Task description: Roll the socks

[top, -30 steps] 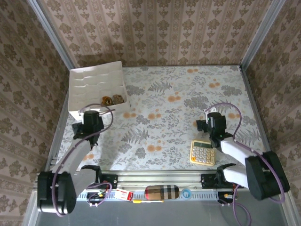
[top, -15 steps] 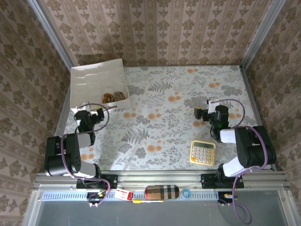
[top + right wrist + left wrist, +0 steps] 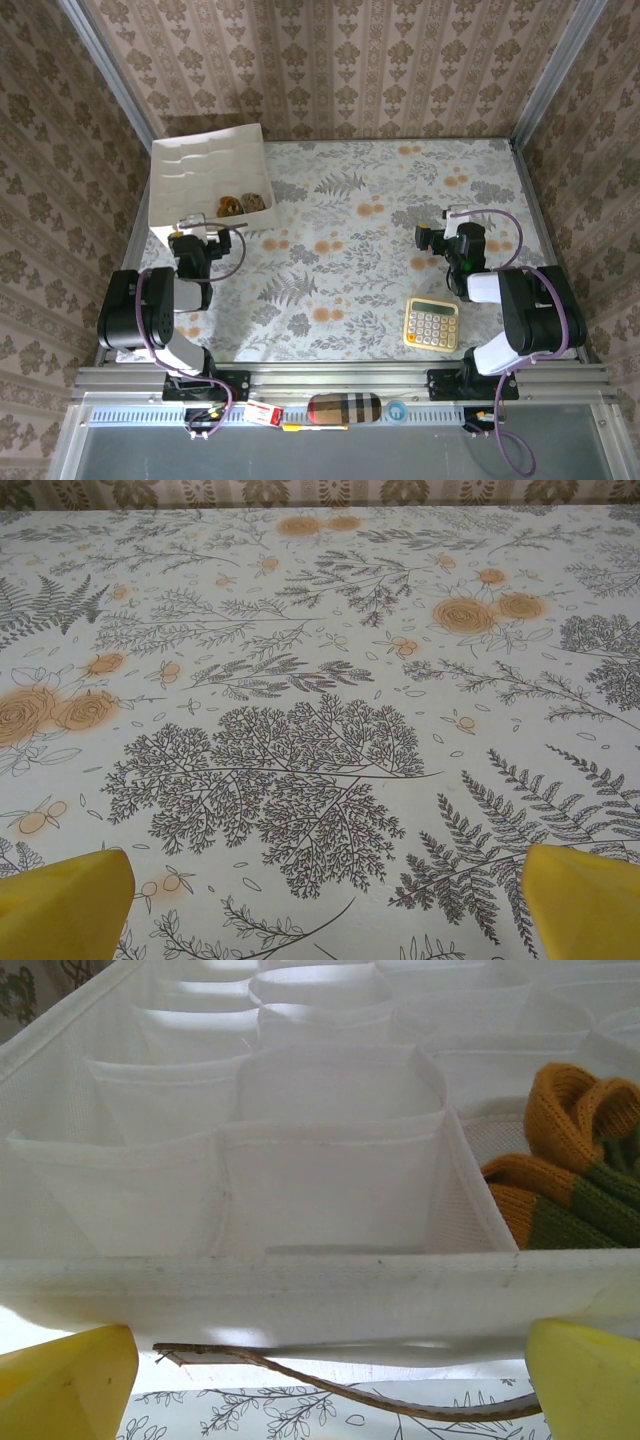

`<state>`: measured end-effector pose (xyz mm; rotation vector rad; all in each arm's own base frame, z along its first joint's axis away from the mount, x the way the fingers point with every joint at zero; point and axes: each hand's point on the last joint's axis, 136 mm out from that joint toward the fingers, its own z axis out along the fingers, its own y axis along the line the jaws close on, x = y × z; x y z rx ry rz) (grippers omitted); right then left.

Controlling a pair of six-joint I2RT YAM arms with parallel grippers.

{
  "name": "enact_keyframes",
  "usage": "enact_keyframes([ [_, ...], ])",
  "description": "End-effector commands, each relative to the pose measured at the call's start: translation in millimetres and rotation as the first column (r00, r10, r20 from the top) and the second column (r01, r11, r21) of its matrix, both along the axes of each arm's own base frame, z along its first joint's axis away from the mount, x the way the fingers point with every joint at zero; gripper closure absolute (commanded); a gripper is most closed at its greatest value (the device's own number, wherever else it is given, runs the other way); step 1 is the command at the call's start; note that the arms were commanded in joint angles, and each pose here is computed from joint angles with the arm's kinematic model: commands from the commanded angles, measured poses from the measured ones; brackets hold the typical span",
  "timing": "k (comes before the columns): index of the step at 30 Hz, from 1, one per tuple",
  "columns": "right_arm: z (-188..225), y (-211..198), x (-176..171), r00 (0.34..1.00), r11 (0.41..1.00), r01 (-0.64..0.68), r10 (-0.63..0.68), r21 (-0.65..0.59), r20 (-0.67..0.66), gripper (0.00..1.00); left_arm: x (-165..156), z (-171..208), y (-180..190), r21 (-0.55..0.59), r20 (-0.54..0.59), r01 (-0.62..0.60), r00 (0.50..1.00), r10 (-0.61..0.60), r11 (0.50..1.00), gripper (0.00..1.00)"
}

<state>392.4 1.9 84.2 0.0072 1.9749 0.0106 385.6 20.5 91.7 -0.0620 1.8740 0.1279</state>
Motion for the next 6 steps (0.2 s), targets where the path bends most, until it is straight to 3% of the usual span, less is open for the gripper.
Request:
enact_keyframes([
  [1, 11.7, -3.7, 8.3, 0.999, 1.0, 0.031, -0.031, 0.004, 0.041, 0.0, 4.3, 8.5, -0.2, 0.03, 0.023, 0.0, 1.0, -0.001, 1.0, 0.0],
  [6, 13.3, 1.1, 4.8, 0.998, 1.0, 0.0, -0.001, 0.002, 0.062, 0.0, 4.2, 8.5, 0.8, 0.034, 0.02, -0.011, 1.0, 0.011, 0.999, 0.0],
])
